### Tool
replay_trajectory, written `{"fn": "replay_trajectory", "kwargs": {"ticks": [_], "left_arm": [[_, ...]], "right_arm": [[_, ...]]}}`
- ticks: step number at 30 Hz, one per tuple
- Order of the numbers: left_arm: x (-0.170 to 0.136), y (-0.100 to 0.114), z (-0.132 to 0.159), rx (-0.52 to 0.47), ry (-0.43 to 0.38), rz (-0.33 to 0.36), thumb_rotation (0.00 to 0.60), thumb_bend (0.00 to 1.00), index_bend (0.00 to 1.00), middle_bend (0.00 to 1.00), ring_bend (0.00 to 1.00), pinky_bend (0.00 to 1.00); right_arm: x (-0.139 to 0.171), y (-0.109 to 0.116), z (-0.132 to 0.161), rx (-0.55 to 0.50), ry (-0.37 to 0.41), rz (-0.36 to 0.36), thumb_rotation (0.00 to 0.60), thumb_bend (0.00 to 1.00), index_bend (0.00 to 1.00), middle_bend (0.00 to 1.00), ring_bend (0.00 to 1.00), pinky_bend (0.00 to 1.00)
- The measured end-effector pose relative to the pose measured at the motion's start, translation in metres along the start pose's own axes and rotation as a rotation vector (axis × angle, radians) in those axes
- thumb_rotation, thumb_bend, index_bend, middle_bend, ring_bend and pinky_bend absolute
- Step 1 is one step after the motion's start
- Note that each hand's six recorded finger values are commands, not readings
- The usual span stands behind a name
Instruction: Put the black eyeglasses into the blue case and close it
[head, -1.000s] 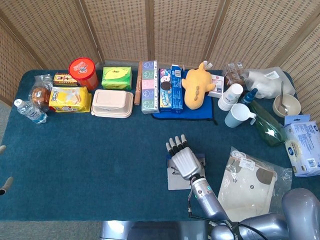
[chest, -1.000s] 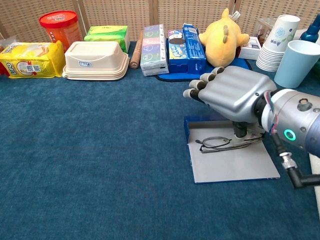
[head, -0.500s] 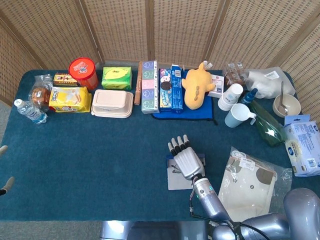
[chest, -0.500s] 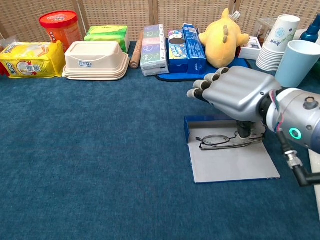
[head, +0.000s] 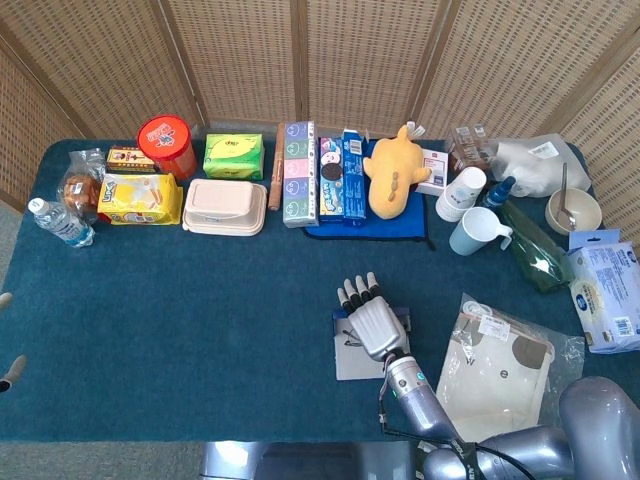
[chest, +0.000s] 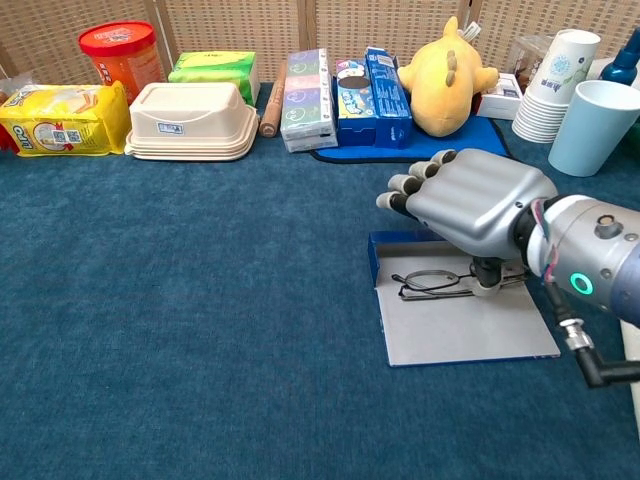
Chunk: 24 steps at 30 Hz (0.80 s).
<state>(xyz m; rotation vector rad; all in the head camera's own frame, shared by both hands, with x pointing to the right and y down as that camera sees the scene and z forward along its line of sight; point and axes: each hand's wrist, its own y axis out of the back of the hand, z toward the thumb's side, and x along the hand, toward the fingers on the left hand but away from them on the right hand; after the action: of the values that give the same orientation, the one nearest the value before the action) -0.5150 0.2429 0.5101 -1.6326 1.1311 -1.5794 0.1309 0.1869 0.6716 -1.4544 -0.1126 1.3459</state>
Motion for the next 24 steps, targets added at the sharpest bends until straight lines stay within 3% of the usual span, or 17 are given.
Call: {"fn": "replay_trajectory", "kwargs": {"ticks": [10,24], "left_arm": [[-0.004,0.002,-0.005,-0.001,0.017,0.004,0.600,0.32,0.00,0.00,0.00,0.00],[-0.002,-0.001,-0.001,-0.009,0.005,0.000,0.600,0.32,0.00,0.00,0.00,0.00]], "right_arm": [[-0.023,0.000,-0.012,0.011,-0.021,-0.020,0.600,0.00,0.00,0.00,0.00,0.11],[-0.009,0.010,-0.010,-0.019,0.019,0.020,0.600,0.00,0.00,0.00,0.00,0.11]]}}
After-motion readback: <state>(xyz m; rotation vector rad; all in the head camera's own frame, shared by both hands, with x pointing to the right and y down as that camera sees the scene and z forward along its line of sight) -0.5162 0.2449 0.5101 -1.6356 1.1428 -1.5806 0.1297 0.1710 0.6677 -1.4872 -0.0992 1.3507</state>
